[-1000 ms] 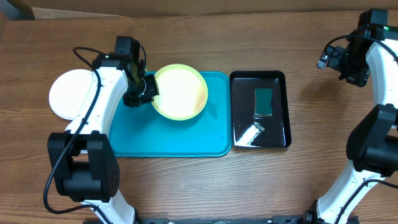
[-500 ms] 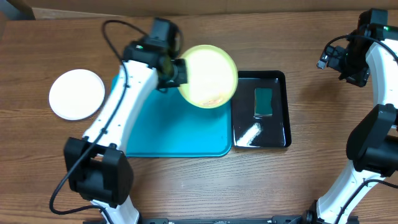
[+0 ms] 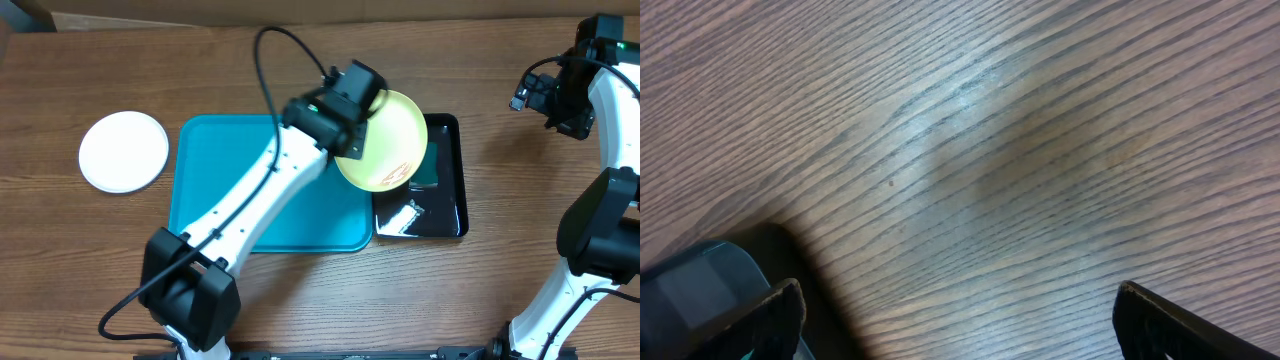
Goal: Clean dirty plates on tray and stack at the side
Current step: 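Tip the yellow plate over the black tray with left gripper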
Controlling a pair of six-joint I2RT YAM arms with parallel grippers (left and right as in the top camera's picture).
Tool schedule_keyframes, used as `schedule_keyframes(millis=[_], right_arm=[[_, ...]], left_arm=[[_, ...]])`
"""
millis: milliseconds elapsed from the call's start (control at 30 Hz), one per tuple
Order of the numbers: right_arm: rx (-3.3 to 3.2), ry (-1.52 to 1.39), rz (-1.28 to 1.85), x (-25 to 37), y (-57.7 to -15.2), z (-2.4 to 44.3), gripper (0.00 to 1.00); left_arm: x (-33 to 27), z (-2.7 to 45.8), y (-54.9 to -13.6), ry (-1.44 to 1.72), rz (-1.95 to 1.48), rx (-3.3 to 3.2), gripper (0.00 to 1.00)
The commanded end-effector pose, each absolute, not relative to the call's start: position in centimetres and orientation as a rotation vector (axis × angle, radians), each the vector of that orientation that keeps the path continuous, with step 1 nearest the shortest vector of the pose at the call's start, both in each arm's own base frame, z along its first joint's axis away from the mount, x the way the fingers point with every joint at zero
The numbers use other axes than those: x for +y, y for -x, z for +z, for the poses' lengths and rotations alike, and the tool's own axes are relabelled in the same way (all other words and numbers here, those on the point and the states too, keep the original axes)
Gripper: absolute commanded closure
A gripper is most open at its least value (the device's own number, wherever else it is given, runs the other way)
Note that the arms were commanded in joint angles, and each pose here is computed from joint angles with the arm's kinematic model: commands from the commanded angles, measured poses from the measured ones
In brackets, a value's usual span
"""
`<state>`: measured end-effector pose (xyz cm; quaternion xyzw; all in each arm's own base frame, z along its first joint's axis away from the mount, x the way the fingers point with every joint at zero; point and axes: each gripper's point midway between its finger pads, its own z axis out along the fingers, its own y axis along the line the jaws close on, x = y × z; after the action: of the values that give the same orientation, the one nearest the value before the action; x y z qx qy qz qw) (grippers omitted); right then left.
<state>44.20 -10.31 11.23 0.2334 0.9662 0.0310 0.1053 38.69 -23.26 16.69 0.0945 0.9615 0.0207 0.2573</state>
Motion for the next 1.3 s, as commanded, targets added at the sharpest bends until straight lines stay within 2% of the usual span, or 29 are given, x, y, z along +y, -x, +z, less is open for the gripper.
schedule_keyframes(millis=[0,433,933,1267], right_arm=[[2.812,-0.685,0.090,-10.5,-44.5,12.5,0.00],[2.812,-0.685,0.090,-10.5,-44.5,12.5,0.00],[2.812,-0.685,0.090,-10.5,-44.5,12.5,0.00],[2.812,-0.685,0.090,-10.5,-44.5,12.5,0.00]], left_arm=[[-23.5,20.4,-38.9,-0.223,0.191,2.447,0.96],[-27.1,25.0,-35.4,-0.320,0.501,2.114,0.96],[-29.3,30.0,-31.6,-0.313,0.672,1.810,0.96],[-29.6,30.3,-31.2,-0.315,0.674,1.792,0.96]])
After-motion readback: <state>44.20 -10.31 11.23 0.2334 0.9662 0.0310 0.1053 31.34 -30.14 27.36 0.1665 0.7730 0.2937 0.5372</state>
